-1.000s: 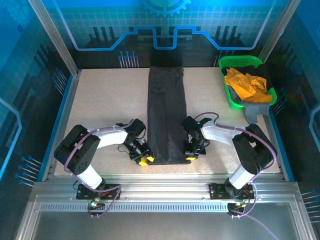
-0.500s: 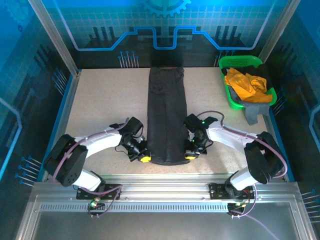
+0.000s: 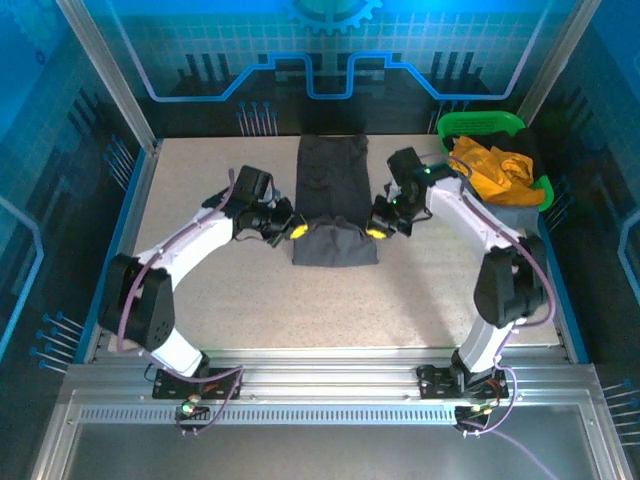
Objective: Fold and stack the t-shirts
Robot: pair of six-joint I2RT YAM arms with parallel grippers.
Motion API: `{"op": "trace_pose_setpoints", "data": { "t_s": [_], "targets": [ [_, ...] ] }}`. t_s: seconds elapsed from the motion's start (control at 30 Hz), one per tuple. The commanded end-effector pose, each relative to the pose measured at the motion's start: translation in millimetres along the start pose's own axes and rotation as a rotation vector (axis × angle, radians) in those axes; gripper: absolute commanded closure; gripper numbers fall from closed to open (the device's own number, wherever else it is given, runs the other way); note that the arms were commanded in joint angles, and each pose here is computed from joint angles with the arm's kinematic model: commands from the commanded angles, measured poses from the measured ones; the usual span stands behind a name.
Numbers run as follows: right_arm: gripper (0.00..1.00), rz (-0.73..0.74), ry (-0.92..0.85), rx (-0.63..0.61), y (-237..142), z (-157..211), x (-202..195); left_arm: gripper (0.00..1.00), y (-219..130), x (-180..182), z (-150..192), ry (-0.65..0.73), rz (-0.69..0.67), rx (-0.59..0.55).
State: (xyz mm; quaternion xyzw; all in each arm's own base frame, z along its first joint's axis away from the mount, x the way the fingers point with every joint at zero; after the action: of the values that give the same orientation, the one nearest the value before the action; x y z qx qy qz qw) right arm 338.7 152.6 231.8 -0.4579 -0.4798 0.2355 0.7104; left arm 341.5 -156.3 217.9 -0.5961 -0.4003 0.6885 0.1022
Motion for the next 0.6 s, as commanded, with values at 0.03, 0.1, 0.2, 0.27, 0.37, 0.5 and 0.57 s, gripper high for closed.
{"op": "trace_pose_setpoints", "data": {
  "t_s": [0.03,0.1,0.2,0.27,0.37,0.5,0.57],
  "targets": [
    [1.00,0.005,0.022,-0.012,5,-42,13,1.00,8,-10,-46,-0.013,0.050,-0.076],
    [1.00,0.005,0.024,-0.027,9,-60,19,1.00,14,-13,-61,-0.006,0.053,-0.082],
    [1.00,0.017,0.037,-0.025,22,-84,23,1.00,24,-13,-84,-0.001,0.046,-0.097],
    [1.00,0.027,0.051,-0.022,34,-97,23,1.00,33,-11,-98,-0.002,0.044,-0.097],
    [0.99,-0.013,0.057,-0.009,53,-118,24,1.00,51,-4,-117,-0.002,0.043,-0.090],
    [0.58,0.000,0.059,0.028,74,-140,19,0.59,68,2,-131,-0.001,0.047,-0.074],
    [0.51,0.006,0.049,-0.005,66,-145,16,0.48,63,3,-130,0.024,0.036,-0.100]
  ]
}}
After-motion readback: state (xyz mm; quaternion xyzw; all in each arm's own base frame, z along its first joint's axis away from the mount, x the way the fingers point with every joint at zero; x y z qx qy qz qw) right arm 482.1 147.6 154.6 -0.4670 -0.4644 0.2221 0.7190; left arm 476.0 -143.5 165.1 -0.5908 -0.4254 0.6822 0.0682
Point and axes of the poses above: each hand's point on the last joint's axis, 136 mm out from that joint toward the fingers, its own y axis out along the fingers, its own x axis along the line the jaws close on, z = x × y, the point moved 9 cm from there along -y, back along the fingers, and after that the axes turned 10 degrees about y, right-handed, at the moved point
